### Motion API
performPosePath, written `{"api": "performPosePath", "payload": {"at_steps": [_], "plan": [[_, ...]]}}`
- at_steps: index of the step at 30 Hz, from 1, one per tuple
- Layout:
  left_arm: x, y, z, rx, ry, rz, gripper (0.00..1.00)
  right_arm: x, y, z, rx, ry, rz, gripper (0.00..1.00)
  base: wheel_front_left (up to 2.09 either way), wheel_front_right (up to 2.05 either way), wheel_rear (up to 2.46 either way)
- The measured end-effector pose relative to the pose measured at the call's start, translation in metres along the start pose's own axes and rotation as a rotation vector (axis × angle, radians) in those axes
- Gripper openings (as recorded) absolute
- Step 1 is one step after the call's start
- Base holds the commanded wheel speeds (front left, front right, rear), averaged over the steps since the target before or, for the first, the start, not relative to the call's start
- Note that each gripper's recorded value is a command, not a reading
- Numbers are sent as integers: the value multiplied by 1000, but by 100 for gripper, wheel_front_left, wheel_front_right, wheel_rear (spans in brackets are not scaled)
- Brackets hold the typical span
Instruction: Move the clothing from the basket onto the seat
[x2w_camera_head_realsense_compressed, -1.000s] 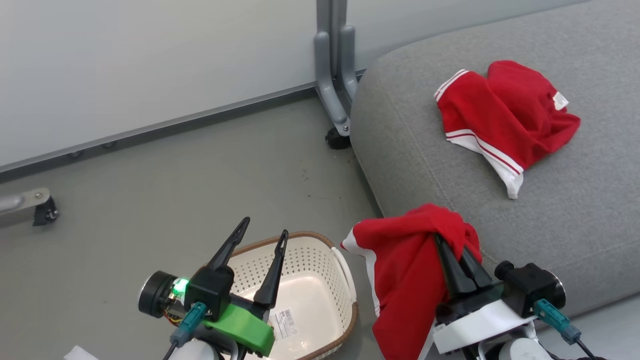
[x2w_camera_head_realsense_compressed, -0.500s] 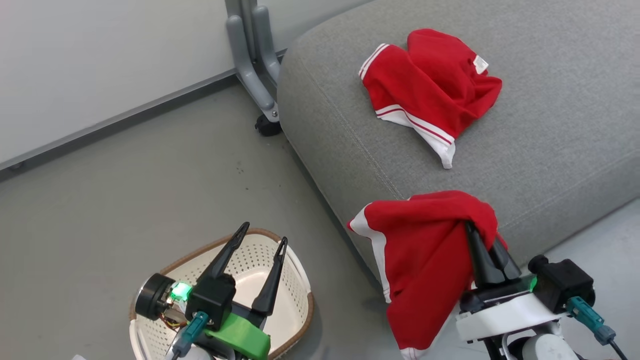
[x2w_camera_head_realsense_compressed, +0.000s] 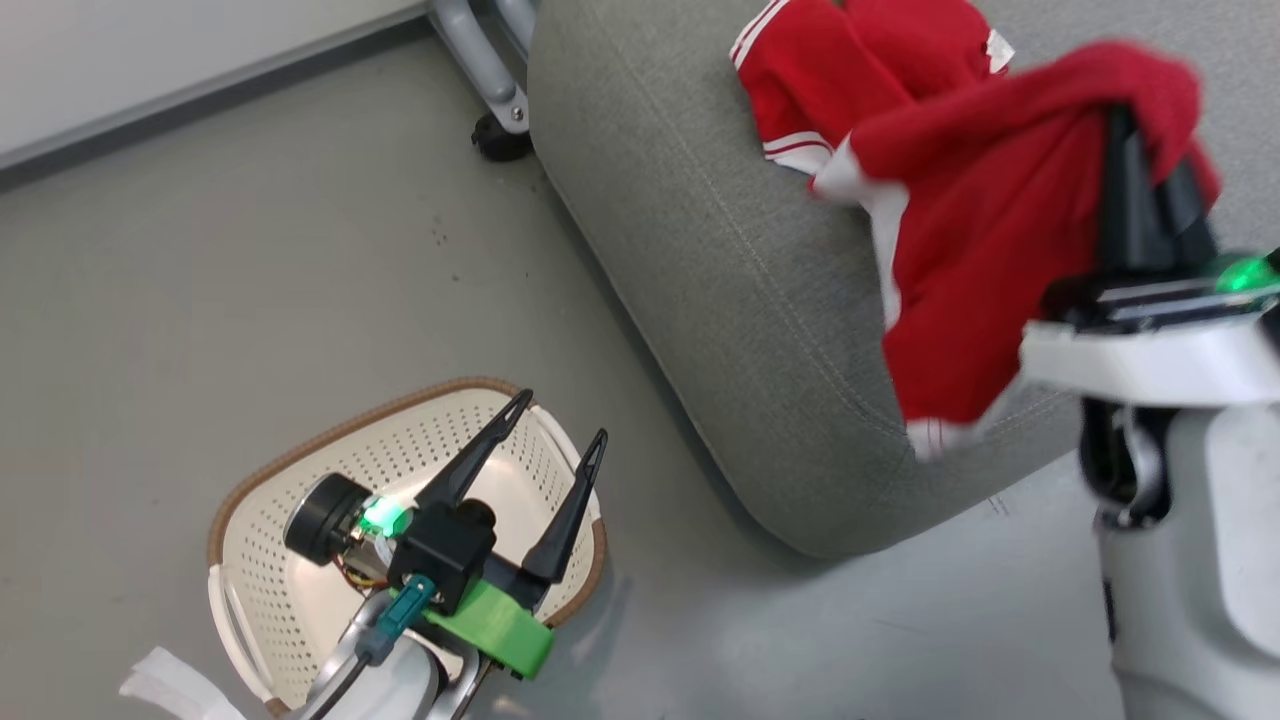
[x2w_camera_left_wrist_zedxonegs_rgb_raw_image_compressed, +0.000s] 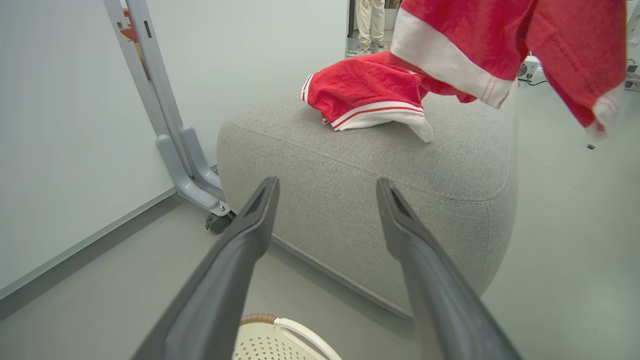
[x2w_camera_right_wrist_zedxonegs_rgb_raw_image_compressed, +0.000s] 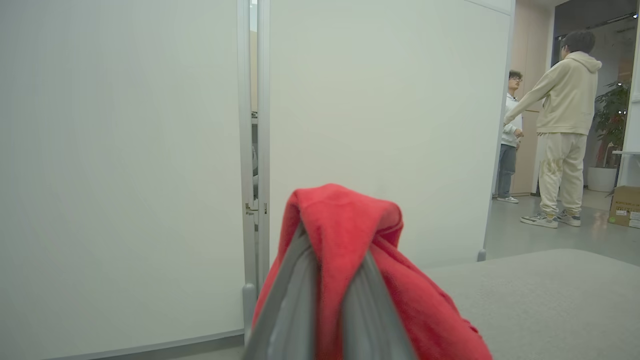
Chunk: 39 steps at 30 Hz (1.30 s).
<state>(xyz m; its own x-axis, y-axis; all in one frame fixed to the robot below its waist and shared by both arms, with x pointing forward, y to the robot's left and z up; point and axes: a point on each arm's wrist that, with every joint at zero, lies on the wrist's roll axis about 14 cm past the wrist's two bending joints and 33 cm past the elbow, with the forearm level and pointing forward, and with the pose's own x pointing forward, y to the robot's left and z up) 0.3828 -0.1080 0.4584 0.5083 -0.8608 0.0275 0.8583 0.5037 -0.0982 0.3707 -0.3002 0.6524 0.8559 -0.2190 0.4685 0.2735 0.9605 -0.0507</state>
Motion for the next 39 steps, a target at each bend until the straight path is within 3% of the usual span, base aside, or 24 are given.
{"api": "performPosePath", "payload": {"at_steps": [4, 11, 18, 21, 24, 25, 26, 27, 28, 29, 34, 39], "plan": [[9, 14, -4, -11, -13, -12, 100, 55, -6, 18, -59, -117, 0, 0, 0, 0, 0], [5, 53, -28, -46, 0, 44, 100, 139, -25, 6, -211, -172, 19, 0, 0, 0, 0], [-20, 92, -54, -67, 54, 162, 100, 170, -52, -77, -283, -10, -29, 0, 0, 0, 0], [-32, 103, -66, -81, 82, 204, 100, 165, -66, -118, -290, 83, -66, 0, 0, 0, 0], [-45, 112, -81, -99, 114, 244, 100, 139, -77, -183, -286, 249, -105, 0, 0, 0, 0], [-48, 114, -85, -105, 123, 252, 100, 131, -79, -198, -287, 290, -111, 5, 0, 0, 0], [-51, 116, -88, -115, 131, 263, 100, 121, -81, -214, -293, 336, -116, 38, 0, 0, 0], [-54, 118, -91, -122, 138, 273, 100, 112, -84, -226, -298, 373, -124, 47, 0, 0, 0], [-56, 119, -93, -129, 141, 282, 100, 105, -86, -234, -301, 396, -130, 94, 0, 0, 0], [-58, 121, -95, -137, 143, 293, 100, 99, -87, -242, -303, 417, -136, 100, 0, 0, 0], [-64, 127, -95, -174, 138, 335, 100, 74, -80, -260, -284, 467, -142, 100, 0, 0, 0], [-56, 122, -67, -180, 62, 329, 100, 58, -61, -244, -215, 436, -115, 100, 0, 0, 0]]}}
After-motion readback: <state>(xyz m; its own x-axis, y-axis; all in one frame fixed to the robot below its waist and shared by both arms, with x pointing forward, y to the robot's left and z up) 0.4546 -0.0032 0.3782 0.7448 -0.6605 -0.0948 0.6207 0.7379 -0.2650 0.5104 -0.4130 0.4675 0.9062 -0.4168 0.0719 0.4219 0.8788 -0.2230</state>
